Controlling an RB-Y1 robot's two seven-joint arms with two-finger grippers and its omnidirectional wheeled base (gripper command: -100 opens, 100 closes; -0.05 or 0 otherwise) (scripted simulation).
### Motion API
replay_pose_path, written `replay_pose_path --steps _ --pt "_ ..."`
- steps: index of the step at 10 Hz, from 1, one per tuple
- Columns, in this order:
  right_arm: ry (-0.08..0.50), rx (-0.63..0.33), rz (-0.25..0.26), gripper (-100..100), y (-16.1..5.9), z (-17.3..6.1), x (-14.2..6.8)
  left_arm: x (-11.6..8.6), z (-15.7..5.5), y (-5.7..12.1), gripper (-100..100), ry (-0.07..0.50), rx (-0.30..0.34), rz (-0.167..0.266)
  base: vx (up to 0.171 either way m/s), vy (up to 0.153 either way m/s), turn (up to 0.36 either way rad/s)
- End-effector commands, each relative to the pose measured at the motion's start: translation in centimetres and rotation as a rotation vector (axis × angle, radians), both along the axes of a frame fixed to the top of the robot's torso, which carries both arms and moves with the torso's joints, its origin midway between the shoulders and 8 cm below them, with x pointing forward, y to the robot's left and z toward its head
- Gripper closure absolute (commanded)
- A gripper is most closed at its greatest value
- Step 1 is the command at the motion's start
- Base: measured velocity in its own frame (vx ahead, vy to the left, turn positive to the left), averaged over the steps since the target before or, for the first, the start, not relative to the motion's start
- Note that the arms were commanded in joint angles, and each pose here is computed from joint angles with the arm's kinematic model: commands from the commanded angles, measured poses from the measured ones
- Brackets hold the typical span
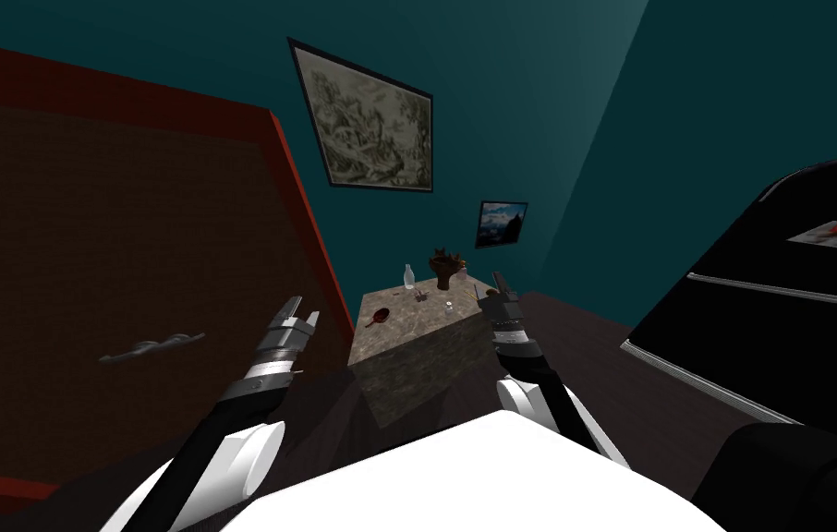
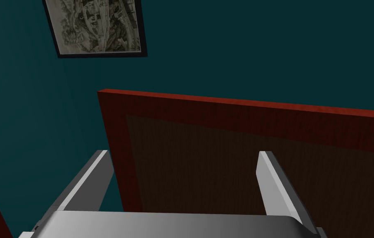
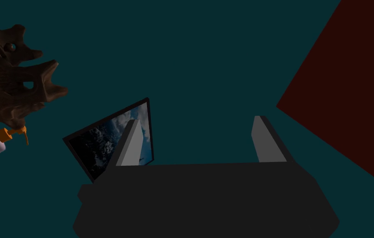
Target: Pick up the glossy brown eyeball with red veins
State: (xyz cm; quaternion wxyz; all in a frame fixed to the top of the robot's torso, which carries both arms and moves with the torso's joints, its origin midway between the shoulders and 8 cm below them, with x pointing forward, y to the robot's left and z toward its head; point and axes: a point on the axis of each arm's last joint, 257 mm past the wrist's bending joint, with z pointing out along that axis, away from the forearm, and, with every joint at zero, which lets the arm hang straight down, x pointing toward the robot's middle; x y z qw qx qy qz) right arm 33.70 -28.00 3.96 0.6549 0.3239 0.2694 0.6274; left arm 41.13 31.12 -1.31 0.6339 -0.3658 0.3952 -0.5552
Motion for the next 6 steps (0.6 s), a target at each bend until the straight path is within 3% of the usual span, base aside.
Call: replay_pose_path --steps 1,6 --pt "0.000 0.000 0.000 0 0.0 0.0 0.0 0.9 -1.0 0.4 -100 0.045 -0.009 0.003 -0.031 0.028 -0.115" --pt "0.000 0.000 0.000 0 0.0 0.0 0.0 2.7 -4.1 1.4 -100 0.175 -0.032 0.022 -0.026 0.019 -0.090"
